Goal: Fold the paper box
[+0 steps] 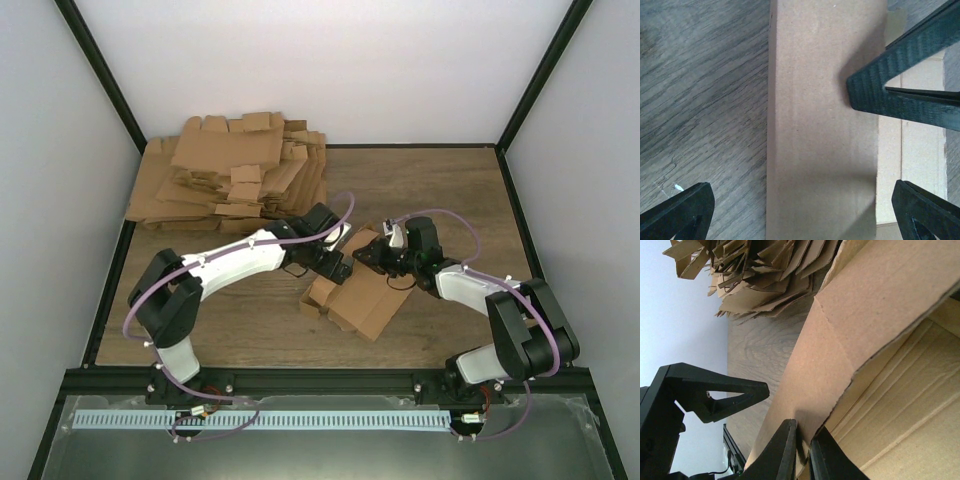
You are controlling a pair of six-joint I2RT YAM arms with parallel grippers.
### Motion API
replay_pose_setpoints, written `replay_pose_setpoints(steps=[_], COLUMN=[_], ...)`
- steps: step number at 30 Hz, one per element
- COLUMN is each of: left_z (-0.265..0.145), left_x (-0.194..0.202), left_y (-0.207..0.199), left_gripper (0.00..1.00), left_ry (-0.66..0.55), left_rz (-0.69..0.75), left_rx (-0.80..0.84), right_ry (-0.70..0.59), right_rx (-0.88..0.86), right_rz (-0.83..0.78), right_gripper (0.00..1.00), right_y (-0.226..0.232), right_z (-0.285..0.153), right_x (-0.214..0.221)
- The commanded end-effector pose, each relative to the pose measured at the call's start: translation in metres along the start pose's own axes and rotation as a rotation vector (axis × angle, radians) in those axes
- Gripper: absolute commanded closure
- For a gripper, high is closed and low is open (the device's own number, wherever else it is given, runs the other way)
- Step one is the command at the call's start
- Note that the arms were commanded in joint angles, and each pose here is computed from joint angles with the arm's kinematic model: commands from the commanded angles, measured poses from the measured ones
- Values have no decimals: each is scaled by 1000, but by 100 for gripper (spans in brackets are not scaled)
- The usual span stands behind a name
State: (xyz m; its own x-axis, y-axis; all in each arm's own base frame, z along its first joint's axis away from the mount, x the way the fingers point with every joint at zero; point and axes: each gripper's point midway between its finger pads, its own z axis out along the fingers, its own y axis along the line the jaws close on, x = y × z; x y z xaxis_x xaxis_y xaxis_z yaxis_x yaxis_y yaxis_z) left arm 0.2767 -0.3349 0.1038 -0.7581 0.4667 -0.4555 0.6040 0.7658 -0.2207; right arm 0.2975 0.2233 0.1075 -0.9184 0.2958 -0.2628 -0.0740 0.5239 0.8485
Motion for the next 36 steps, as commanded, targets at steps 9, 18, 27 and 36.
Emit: replay_pose_setpoints(steps=[9,18,27,36], left_z=[20,11,2,-2], left_x=[-4,-7,4,18], left_y=[2,-5,-1,-4], left_gripper=[20,36,40,43], left_ry=[44,37,61,85], left_rz=[17,48,66,66], left_rx=[17,37,21,52], right_ry=[38,36,28,-62], right_rx=[40,69,107,151], right_rz=[-6,-17,-68,-119], right_gripper=[91,89,77,72], right_y=[-9,-12,-16,-18], right_z=[5,5,0,-31], right_x=[6,3,2,-5])
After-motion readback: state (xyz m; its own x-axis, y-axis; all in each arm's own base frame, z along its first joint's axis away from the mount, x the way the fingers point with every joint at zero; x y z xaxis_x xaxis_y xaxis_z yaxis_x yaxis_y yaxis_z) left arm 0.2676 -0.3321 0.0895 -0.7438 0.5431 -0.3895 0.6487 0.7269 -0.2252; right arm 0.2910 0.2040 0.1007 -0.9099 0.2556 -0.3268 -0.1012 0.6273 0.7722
